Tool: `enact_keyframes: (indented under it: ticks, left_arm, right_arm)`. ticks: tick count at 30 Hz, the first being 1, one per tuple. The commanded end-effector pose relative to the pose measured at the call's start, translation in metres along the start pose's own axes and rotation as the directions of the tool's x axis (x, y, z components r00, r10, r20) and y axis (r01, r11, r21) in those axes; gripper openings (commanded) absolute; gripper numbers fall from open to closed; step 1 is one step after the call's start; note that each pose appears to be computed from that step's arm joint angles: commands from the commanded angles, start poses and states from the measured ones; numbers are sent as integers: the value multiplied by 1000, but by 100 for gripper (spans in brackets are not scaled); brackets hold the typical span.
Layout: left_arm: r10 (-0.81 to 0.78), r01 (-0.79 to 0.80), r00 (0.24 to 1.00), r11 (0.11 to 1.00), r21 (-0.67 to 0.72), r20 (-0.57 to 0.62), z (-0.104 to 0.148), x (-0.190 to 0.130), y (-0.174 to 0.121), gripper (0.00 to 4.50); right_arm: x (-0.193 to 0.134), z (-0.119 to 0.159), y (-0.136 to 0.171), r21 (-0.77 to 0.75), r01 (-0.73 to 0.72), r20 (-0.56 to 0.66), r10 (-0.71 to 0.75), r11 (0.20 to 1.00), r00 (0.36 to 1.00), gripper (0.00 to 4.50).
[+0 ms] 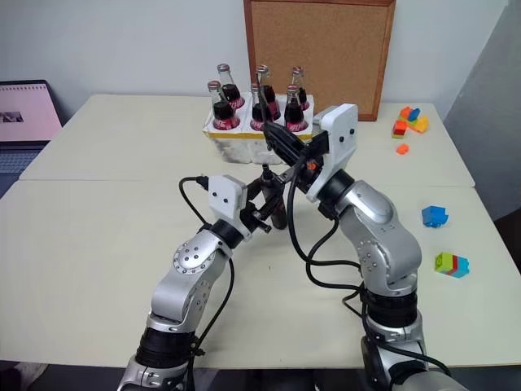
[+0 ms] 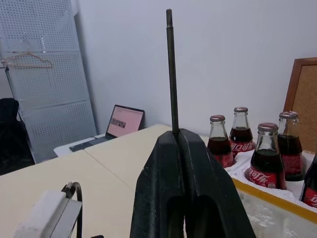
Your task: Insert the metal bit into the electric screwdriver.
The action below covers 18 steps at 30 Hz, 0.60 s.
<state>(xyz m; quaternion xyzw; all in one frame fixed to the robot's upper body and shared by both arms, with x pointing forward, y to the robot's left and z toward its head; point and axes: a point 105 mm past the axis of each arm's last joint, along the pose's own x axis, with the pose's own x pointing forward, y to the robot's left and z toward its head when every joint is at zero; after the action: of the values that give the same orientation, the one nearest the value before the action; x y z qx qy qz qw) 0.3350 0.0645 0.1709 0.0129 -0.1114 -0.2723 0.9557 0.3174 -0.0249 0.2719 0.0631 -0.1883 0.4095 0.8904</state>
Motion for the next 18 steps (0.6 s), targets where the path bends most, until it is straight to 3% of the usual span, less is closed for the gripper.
enact_keyframes:
  ticks: [1, 18]
  left_arm:
    - [13, -13, 1000, 1000, -1, 18, 5, 0, 2, 166]
    - [-4, 4, 1000, 1000, 6, 14, 4, 1, 0, 166]
  right_arm:
    - [3, 6, 2, -9, 8, 61, -7, 1000, 998, 0]
    - [8, -17, 12, -5, -6, 57, 6, 1000, 998, 0]
